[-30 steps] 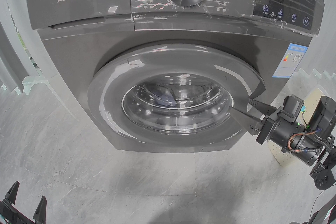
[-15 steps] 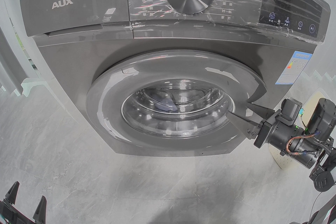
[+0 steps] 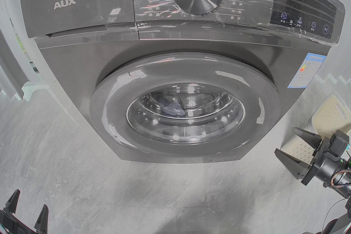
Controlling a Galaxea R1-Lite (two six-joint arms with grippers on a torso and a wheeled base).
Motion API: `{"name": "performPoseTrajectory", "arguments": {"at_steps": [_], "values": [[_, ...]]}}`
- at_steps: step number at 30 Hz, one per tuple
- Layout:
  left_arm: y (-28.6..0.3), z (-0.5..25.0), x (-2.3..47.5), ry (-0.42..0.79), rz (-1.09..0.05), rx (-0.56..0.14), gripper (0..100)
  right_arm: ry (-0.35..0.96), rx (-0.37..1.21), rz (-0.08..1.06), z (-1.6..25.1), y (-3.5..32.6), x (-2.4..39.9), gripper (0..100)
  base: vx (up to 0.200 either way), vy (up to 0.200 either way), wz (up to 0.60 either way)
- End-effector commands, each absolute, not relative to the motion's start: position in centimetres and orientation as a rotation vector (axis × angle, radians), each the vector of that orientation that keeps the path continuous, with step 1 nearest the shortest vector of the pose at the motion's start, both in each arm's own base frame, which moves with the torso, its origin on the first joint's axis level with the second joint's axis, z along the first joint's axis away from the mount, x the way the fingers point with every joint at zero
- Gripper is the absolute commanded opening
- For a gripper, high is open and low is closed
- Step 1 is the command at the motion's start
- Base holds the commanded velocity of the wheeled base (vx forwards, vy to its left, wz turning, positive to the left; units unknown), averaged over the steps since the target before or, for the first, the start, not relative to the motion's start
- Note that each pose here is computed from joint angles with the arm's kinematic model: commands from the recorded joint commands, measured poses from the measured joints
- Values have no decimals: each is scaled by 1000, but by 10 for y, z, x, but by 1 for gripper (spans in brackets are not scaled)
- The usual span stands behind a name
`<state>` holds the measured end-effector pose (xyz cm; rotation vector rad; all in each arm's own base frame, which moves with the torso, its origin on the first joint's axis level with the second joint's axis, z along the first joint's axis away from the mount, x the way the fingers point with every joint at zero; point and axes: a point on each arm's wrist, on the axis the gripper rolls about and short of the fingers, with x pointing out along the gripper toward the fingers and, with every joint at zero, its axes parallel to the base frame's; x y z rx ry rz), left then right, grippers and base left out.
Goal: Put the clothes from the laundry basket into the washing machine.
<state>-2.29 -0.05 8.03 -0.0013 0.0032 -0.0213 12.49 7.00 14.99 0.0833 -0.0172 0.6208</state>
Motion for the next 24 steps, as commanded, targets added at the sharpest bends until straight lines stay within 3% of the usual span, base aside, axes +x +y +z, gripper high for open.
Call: {"name": "performPoseTrajectory", "arguments": {"at_steps": [1, 7, 13, 18, 24], "values": [[0, 76, -23, 5, -21, 0, 100, -162, 50, 354, 163, 22, 84, 100, 0, 0, 0], [0, 76, -23, 5, -21, 0, 100, -176, 31, 196, 149, 5, 34, 100, 0, 0, 0], [0, 76, -23, 5, -21, 0, 100, -190, 9, 156, 119, 3, -7, 100, 0, 0, 0], [0, 76, -23, 5, -21, 0, 100, -149, 10, 147, 91, 2, -24, 100, 0, 0, 0], [0, 76, -23, 5, -21, 1, 100, -60, 27, 71, 82, 1, -23, 100, 0, 0, 0]]}}
